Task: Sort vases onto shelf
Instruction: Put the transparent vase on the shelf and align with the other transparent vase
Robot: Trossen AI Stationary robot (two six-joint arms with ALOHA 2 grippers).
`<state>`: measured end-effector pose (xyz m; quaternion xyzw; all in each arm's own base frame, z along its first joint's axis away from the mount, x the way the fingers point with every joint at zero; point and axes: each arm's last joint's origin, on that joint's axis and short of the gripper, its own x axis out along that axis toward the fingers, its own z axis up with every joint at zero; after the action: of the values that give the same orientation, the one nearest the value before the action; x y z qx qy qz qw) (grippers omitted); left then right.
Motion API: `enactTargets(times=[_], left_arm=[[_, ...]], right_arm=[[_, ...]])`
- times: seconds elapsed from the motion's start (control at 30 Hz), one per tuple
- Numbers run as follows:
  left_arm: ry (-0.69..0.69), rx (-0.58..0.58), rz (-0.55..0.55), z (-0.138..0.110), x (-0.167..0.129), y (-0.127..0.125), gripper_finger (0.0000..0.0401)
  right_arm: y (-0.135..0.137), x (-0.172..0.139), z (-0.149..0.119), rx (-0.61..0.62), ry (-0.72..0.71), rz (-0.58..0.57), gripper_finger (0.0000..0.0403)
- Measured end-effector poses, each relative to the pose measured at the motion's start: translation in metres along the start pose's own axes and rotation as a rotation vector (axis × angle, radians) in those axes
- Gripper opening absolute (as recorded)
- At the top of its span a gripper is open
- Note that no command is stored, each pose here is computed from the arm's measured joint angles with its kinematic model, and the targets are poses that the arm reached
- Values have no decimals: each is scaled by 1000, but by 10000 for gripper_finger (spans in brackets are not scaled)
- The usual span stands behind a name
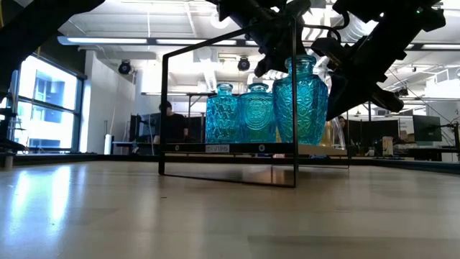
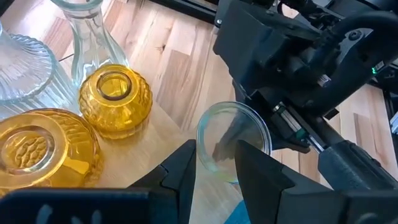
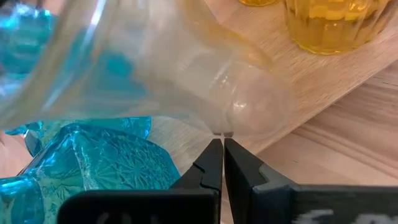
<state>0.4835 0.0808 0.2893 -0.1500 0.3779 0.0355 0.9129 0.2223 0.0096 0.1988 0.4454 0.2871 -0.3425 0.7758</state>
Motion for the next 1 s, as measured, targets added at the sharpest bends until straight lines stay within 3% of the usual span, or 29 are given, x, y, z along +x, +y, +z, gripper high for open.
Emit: enactTargets(times=[0.33,1.0], left_arm=[[1,-3,3,0,0,2,102],[-53,69,38,30,-47,-5,102]], right_arm=[[0,0,0,0,1,1,0],[-1,-2,0,-10,11,1,0]])
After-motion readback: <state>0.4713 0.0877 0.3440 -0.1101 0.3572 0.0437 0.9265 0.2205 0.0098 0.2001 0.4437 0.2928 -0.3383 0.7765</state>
